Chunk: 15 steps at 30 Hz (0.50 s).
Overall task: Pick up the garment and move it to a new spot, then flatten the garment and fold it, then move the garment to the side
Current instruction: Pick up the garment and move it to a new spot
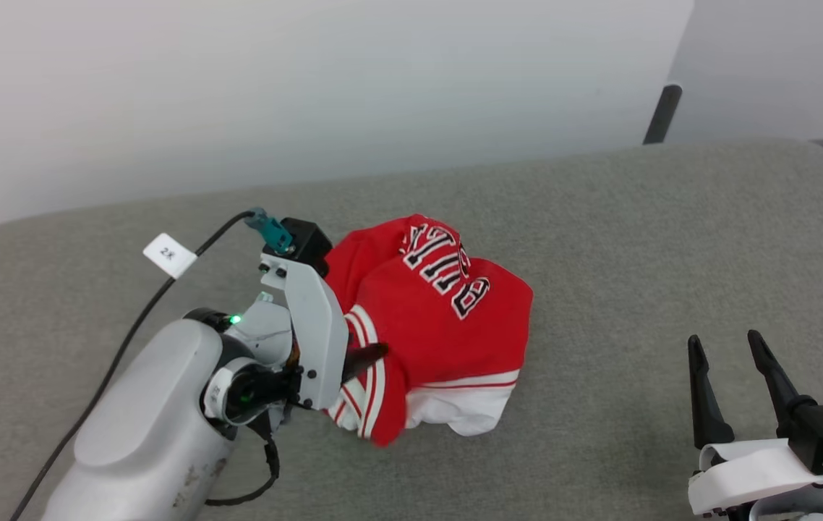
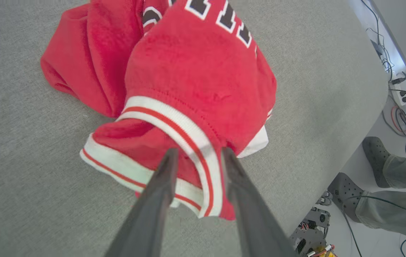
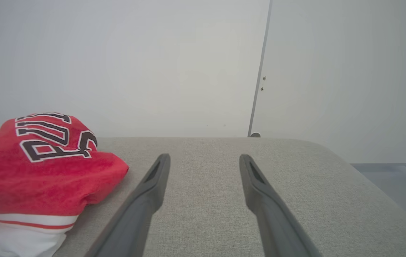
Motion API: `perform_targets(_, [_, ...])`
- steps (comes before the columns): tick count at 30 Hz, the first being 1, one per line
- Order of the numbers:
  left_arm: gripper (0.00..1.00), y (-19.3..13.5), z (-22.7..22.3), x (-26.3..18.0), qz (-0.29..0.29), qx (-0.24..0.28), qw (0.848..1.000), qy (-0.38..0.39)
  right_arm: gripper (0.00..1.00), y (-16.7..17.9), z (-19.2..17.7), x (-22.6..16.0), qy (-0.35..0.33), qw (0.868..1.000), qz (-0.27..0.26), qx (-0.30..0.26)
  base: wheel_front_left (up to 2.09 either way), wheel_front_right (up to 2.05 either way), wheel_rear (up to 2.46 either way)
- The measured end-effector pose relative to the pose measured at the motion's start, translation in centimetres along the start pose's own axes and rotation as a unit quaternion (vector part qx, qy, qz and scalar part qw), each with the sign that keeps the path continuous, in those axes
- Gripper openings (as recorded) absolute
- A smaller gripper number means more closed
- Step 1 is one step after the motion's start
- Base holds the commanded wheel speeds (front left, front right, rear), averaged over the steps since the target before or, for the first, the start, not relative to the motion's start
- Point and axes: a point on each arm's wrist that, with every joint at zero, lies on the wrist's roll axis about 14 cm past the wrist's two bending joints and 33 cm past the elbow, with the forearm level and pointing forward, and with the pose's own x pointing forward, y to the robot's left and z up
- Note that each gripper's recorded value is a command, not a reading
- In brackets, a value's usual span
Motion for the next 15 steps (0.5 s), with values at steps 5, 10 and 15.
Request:
perform_targets(5, [1.00, -0.3, 1.3, -2.3, 0.009, 0.009, 0.999, -0.044, 1.00, 1.2, 0.5, 0.0, -0.008, 1.000, 0.018, 0.004, 0.00, 0.00, 0.00])
perform_targets(10, [1.00, 0.4, 2.5, -5.0, 0.033, 0.019, 0.993, -0.115, 1.00, 2.9, 1.1, 0.4, -0.019, 0.999, 0.045, 0.007, 0.00, 0.00, 0.00])
perform_targets(15, [1.00, 1.6, 3.5, -8.2, 0.065, 0.019, 0.977, -0.205, 1.00, 4.8, 1.5, 0.5, -0.025, 0.997, 0.076, 0.009, 0.00, 0.00, 0.00])
